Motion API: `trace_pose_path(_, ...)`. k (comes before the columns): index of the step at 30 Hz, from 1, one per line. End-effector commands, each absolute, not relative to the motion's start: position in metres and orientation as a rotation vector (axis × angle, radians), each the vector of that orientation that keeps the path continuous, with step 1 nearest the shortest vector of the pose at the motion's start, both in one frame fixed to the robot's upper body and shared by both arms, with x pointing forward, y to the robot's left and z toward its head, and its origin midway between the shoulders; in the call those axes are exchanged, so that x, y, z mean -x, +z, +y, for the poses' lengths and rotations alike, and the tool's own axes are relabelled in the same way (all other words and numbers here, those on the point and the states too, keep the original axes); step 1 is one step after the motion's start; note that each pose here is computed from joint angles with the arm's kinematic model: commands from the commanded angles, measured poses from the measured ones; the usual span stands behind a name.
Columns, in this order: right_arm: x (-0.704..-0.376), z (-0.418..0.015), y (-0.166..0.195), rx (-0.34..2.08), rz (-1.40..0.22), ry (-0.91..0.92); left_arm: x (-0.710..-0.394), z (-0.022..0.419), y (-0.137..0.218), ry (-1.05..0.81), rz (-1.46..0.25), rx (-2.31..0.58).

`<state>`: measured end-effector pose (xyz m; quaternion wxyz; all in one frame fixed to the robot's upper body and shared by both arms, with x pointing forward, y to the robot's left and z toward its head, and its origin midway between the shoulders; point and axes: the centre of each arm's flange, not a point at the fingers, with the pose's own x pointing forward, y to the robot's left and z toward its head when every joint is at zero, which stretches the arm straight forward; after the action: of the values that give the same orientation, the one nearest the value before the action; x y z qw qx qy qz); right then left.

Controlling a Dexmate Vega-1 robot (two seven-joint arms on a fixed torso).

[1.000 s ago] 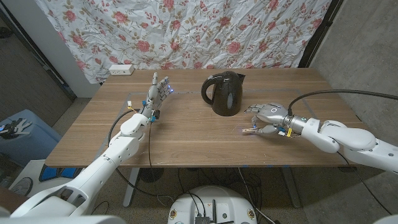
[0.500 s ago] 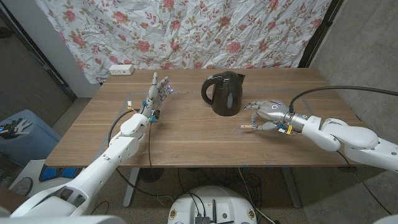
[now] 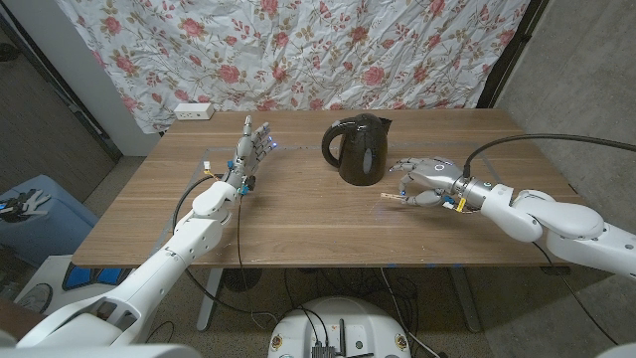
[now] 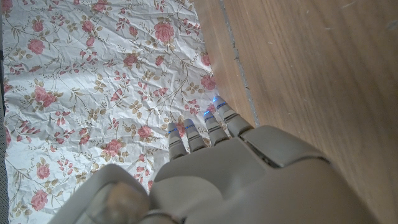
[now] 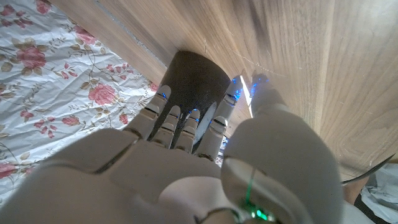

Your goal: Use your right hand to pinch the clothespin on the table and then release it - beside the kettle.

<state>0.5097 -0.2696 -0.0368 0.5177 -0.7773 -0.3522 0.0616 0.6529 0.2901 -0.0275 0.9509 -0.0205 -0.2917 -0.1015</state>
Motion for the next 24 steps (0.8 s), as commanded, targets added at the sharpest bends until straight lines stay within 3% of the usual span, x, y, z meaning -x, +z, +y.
trace_pose_path(1,-0.5111,-0.2693,-0.0338,1.775,-0.842,0.133,-0.6529,0.2901,-0.0274,-0.207,-0.593,0.042)
trace_pose_path(24,-0.5181,-0.2766,-0.0425,1.56,-0.838,0.112,-0.6528,0.29,-0.0274,-0.207,-0.594,0.042)
